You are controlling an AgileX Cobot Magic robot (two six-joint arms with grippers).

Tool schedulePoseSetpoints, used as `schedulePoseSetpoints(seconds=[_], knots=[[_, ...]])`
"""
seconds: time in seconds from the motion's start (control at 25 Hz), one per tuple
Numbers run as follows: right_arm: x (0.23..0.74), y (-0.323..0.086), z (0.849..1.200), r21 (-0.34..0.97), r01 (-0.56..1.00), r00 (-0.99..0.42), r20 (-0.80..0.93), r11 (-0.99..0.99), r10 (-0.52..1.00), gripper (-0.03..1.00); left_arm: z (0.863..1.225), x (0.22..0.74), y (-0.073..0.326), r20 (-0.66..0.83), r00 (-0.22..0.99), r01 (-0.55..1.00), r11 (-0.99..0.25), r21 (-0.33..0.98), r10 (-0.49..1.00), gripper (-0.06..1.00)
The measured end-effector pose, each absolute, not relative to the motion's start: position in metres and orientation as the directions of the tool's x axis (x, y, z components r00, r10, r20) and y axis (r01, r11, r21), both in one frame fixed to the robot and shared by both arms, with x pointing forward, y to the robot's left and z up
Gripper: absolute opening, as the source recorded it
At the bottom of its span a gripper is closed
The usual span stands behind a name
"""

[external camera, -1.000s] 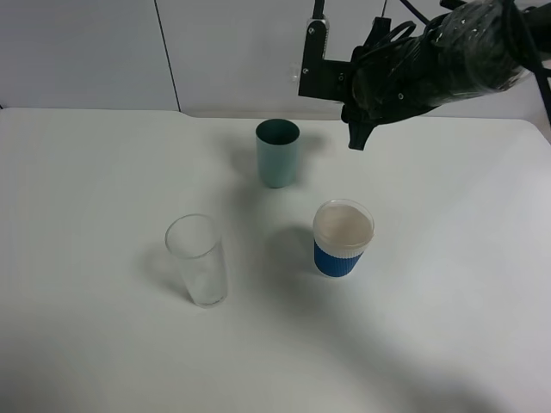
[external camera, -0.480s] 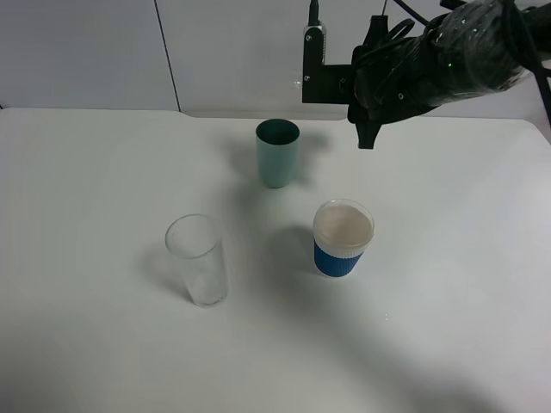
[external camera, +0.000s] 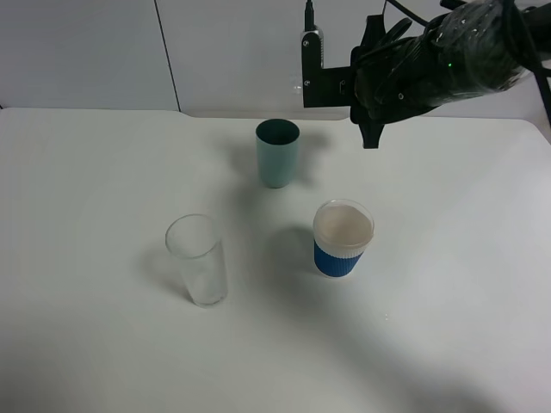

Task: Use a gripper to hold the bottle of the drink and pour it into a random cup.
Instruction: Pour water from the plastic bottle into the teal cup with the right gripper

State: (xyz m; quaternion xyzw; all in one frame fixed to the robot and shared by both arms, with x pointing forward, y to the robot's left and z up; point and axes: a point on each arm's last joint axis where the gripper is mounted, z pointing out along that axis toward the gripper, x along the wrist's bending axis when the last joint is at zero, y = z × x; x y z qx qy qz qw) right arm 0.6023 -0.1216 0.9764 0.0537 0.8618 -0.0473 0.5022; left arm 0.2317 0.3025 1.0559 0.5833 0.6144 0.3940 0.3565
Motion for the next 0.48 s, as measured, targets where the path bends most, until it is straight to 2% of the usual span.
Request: schedulePoseSetpoints(seconds=[0.48], knots=[[0.6024, -0.1239, 0.9772, -0.085, 0.136, -0.490, -0.872, 0.987, -0.008, 0.53, 1.0559, 0.2317, 0.3025, 0.022, -0.065, 0.436, 0.009, 0.900, 0.998, 0.98]])
